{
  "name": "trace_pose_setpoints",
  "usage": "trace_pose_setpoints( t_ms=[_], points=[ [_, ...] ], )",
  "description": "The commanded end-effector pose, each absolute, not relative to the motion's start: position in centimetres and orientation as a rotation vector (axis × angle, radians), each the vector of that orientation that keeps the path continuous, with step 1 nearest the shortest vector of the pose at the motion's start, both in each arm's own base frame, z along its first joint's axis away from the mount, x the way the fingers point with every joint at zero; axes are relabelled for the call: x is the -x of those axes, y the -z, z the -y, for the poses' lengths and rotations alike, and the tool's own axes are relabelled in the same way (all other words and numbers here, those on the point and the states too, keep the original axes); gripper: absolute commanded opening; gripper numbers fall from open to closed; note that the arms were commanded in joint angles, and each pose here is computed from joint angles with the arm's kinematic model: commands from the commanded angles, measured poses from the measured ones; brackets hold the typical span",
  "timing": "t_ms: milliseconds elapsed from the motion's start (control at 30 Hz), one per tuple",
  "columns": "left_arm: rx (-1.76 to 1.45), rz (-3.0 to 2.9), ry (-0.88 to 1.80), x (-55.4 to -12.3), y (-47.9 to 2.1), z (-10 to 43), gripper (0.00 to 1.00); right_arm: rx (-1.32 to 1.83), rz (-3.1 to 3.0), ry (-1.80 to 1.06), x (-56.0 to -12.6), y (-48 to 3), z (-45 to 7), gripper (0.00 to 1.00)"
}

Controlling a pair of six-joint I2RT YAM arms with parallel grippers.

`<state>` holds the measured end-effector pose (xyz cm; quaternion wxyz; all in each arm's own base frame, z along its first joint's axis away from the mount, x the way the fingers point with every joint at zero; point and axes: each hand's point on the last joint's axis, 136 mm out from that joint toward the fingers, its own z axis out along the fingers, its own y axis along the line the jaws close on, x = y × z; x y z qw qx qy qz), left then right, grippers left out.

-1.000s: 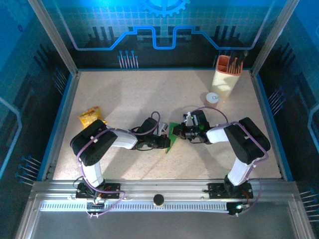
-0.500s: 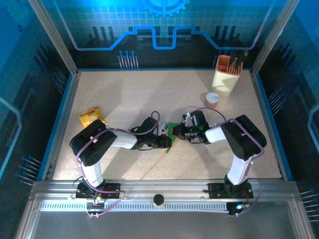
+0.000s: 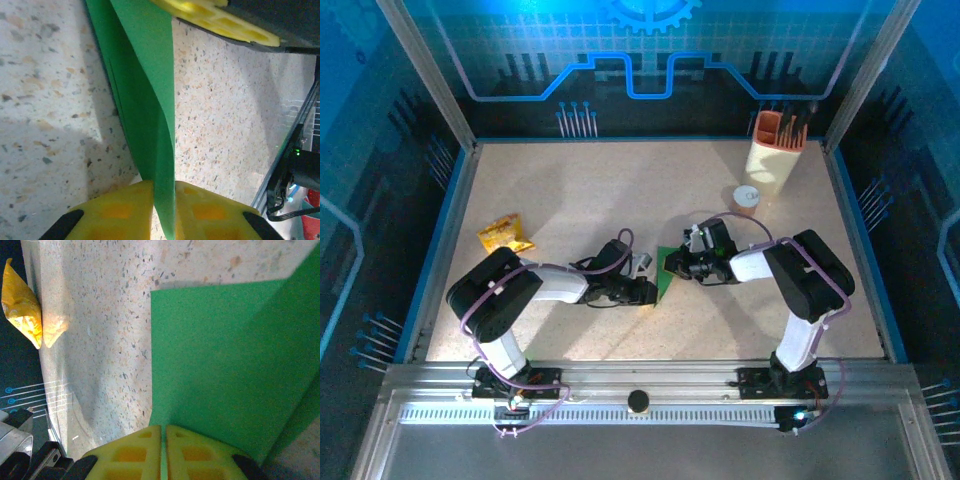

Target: Fold a paper plane with a square sheet of paper (pick it up from the middle)

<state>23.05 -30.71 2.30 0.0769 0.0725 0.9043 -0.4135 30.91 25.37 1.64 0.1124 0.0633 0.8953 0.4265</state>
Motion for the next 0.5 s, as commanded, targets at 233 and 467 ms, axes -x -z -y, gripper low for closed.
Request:
trace_pose_setpoints(
  t_ms=[233, 467],
  points=[
    [-0.286, -2.739, 1.239, -21.0, -2.4, 29.6, 0.26, -0.259, -2.783, -1.043, -29.1, 2.4, -23.3, 0.13],
    [-0.176, -2.608, 1.145, -23.2, -6.5, 28.5, 0.33, -0.257, -2.778, -1.041, -29.1, 2.2, -23.3, 0.12]
  ],
)
